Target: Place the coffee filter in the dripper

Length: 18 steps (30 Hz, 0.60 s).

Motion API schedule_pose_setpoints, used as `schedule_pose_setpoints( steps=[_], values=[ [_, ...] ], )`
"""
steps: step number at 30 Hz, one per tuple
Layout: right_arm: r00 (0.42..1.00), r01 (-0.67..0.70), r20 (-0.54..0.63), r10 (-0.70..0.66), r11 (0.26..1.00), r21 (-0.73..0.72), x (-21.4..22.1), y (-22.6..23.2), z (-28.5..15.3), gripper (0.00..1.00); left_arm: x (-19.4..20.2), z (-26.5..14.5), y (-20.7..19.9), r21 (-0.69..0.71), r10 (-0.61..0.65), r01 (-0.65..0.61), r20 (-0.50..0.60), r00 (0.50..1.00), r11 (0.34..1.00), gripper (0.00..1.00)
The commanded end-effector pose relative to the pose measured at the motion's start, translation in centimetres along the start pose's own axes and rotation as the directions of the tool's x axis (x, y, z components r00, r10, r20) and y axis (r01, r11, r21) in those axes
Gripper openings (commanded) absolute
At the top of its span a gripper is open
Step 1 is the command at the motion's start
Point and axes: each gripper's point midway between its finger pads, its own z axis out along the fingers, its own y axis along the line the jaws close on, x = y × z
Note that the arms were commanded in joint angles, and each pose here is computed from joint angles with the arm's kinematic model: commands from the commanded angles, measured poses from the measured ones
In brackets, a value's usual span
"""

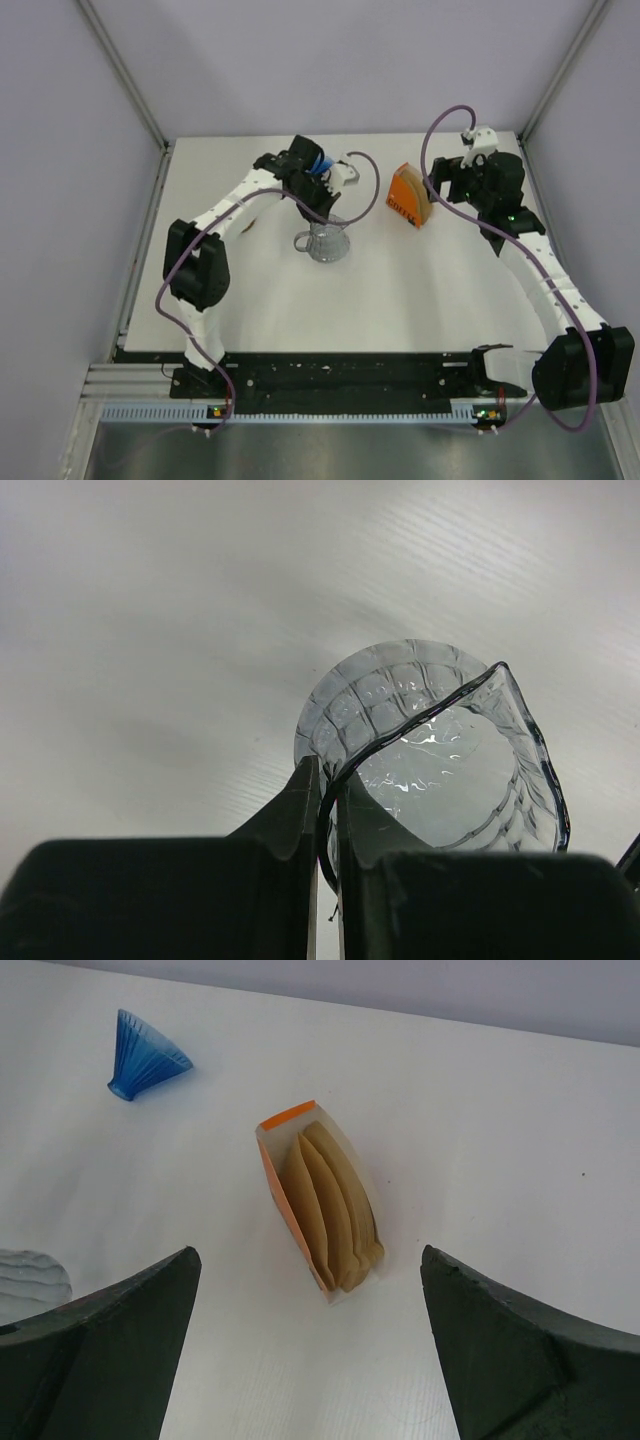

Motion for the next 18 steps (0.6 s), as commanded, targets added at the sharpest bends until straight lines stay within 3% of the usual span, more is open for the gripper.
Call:
schedule_pose_setpoints(
  steps=[1,12,18],
  values=[
    [0.998,0.028,0.048,-0.029,0.999,0.018,-2.0,-0.1,-0.7,0.89,0.1,2.1,-0.9,0.030,0.143,-0.143,0.003,0.990,0.989,0.00],
    [0.999,0.008,-0.043,-0.008,1.000,0.001,0.5,-0.1,1.3,0.71,2.3,5.6,-0.2,-0.018,0.253,-0.253,0.000,0.967,0.967,0.00],
    [0.997,-0.008,-0.077,0.006,1.000,-0.016,1.1,0.1,2.0,0.68,3.3,6.3,-0.2,-0.011,0.263,-0.263,-0.015,0.965,0.965,0.01]
  ],
)
